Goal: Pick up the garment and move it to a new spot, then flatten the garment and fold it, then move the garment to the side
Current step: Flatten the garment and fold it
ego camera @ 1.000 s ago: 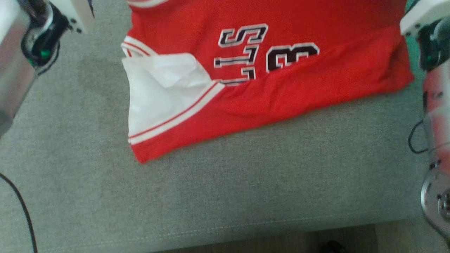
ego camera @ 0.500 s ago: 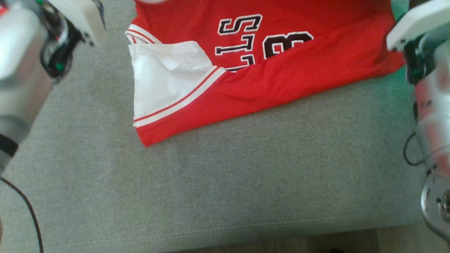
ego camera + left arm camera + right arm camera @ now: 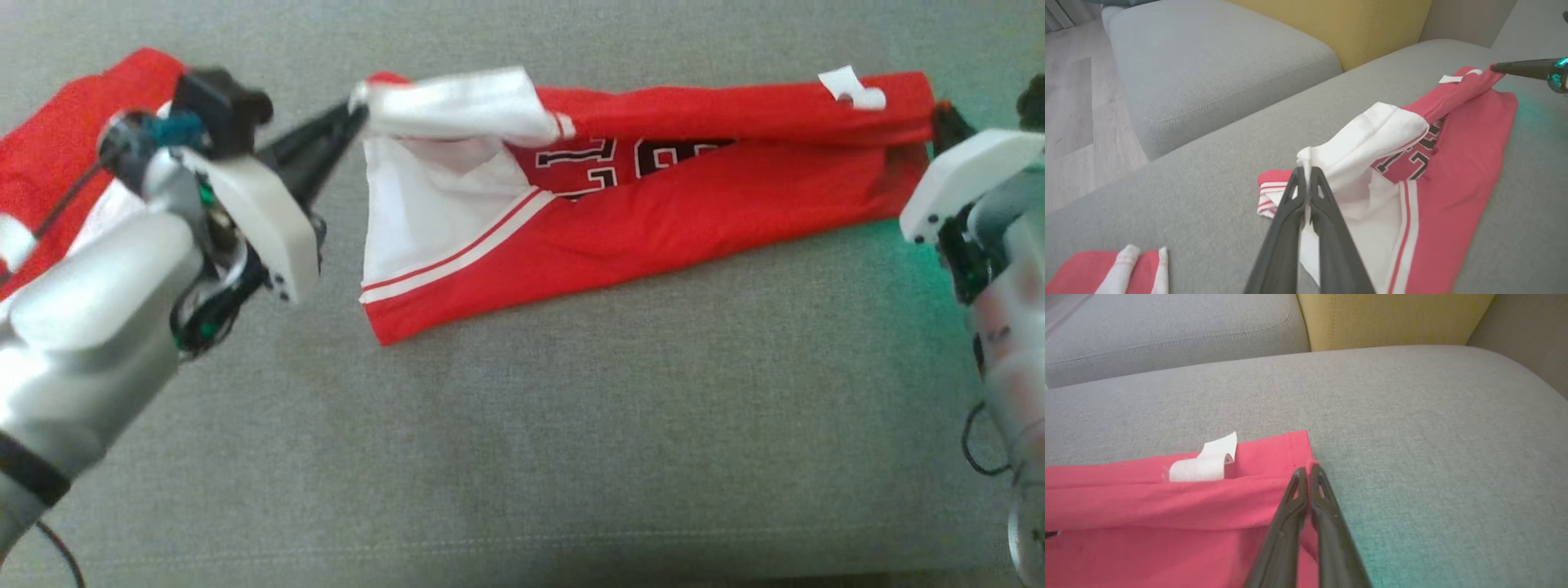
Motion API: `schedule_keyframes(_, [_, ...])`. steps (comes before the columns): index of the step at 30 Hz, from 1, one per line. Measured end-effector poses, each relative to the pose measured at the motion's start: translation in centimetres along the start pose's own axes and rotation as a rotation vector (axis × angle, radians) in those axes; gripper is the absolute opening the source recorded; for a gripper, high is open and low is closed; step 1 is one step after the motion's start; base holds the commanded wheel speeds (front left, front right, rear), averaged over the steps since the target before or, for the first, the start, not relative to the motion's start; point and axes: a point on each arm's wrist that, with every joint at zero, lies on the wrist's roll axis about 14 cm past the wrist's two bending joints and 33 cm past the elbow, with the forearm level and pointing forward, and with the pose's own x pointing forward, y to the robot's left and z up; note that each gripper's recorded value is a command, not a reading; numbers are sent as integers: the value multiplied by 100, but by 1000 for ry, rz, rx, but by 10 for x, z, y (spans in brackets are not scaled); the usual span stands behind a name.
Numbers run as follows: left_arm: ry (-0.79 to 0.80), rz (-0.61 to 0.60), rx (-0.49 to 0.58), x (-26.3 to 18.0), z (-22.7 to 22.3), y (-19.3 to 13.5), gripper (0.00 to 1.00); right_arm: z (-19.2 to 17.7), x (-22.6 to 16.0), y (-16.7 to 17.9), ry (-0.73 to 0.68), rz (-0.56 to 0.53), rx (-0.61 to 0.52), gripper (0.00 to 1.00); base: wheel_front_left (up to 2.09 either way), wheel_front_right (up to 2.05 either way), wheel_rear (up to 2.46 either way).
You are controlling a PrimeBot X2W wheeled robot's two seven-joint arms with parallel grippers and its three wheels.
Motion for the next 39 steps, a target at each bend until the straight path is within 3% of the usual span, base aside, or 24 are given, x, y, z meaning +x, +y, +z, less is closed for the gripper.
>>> schedule_keyframes(20, [148, -101, -56, -35, -41, -63, 0, -41, -24, -10, 189, 19, -104, 0, 0, 0, 0])
schedule_keyframes(21, [152, -105, -59, -36, -43, -65, 0, -45, -26, -12, 207, 15, -93, 32, 0, 0, 0])
schedule_keyframes(22, [155, -96, -68, -37, -45, -66, 32, -49, -29, -14, 224, 11, -83, 100, 0, 0, 0])
schedule_keyframes(23, [158, -89, -74, -37, -47, -67, 75, -50, -31, -17, 224, 7, -77, 100, 0, 0, 0])
schedule_keyframes(24, [155, -87, -76, -38, -48, -67, 97, -49, -32, -19, 218, 3, -75, 100, 0, 0, 0])
schedule_keyframes(31, [61, 12, -123, -38, -37, -59, 100, -3, -39, -21, 28, 8, -50, 100, 0, 0, 0])
schedule_keyframes(39, [-182, 280, -270, -47, 20, -8, 100, 48, -58, 2, -280, 66, 37, 100, 0, 0, 0])
